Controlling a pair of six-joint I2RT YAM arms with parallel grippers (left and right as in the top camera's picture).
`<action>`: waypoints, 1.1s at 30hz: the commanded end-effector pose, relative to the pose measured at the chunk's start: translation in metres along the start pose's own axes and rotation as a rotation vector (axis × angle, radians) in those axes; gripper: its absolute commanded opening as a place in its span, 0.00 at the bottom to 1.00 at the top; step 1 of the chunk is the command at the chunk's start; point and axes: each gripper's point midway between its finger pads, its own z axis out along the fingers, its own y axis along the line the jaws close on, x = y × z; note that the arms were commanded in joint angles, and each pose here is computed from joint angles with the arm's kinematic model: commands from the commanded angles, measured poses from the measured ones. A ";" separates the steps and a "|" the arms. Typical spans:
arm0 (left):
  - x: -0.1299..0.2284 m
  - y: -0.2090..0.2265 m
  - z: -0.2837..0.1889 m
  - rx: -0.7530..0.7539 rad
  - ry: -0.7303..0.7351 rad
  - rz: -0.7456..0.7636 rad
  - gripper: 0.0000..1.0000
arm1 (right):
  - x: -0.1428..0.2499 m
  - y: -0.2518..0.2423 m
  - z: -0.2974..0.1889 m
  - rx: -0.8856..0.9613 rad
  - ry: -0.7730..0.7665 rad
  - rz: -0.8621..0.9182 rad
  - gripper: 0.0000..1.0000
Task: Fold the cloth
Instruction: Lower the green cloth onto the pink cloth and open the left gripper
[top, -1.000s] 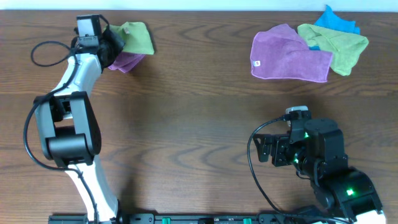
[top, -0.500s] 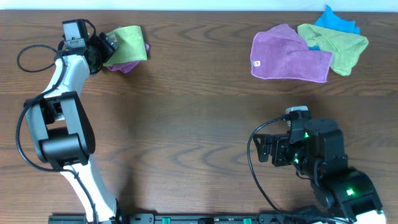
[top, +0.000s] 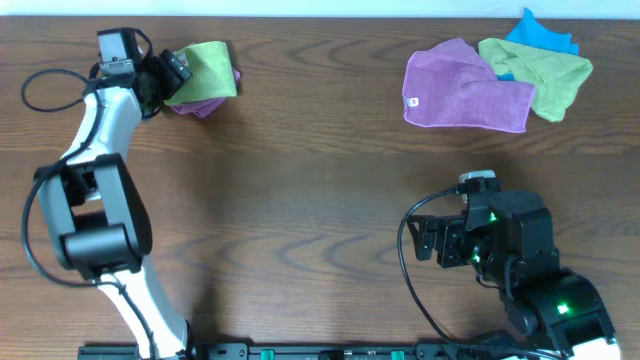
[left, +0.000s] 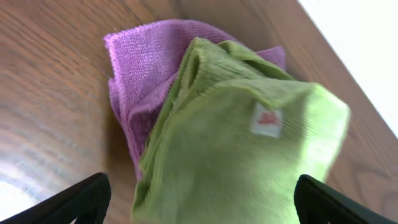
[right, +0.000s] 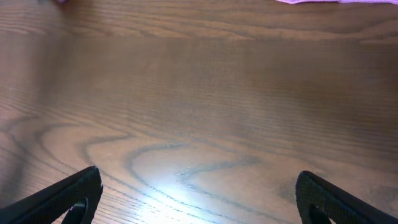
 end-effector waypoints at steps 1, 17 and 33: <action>-0.025 -0.027 -0.049 0.059 -0.080 0.045 0.95 | 0.001 -0.003 0.001 0.010 0.003 -0.004 0.99; -0.026 -0.100 -0.194 0.345 -0.143 0.124 0.95 | 0.001 -0.003 0.001 0.010 0.003 -0.004 0.99; 0.005 -0.145 -0.314 0.514 -0.280 0.386 0.95 | 0.001 -0.003 0.001 0.010 0.003 -0.004 0.99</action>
